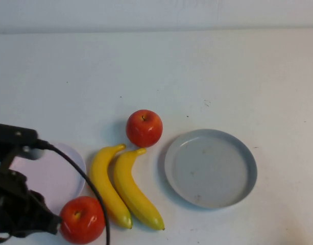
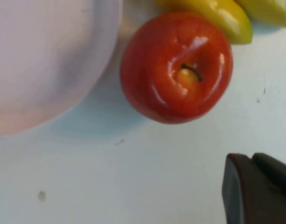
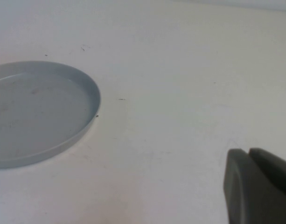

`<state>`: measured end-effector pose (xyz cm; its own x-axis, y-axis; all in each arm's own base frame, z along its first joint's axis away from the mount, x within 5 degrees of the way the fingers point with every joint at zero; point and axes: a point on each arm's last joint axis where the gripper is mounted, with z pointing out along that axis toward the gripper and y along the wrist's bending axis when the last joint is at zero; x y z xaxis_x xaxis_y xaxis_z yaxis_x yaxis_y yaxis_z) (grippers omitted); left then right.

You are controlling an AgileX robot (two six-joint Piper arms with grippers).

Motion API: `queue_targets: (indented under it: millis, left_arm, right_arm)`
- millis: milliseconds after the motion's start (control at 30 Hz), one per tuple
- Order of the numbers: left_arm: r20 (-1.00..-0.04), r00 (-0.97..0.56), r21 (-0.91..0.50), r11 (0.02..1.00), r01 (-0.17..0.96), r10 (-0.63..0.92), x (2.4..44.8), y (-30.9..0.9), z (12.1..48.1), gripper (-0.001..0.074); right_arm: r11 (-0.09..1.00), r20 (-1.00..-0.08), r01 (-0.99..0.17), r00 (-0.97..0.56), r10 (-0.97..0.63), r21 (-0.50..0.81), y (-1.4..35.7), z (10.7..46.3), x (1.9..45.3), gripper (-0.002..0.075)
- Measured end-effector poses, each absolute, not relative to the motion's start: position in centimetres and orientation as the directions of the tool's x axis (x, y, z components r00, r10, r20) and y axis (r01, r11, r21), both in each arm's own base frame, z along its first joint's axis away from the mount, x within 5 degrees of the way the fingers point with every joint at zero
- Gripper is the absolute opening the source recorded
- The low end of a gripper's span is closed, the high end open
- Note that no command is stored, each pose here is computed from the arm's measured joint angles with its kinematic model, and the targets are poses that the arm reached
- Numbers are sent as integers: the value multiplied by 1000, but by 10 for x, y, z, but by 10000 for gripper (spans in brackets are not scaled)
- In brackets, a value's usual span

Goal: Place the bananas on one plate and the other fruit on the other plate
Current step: Put one type of fruit in the left plate

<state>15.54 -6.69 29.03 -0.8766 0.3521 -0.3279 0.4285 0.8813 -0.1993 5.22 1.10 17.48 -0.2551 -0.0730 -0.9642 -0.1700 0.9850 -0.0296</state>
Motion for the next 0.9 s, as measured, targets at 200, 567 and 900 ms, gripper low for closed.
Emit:
queue_targets:
  millis: [200,567,900]
  left_arm:
    - [-233,-830,-167,821,547,506,168,-104,271,-2]
    - [-235,-758,-53,771,635,608,188,-123,274,310]
    - [-275,-748,-30,772,635,604,201,-129,267,668]
  right_arm:
    - [985,-964,-170,-255,-73,-30,11,175,52,-15]
    - [985,-964,-170,-255,-73,-30,11,175,52,-15]
    - [985,-964,-170,-255,-73,-30,11,175,52,-15]
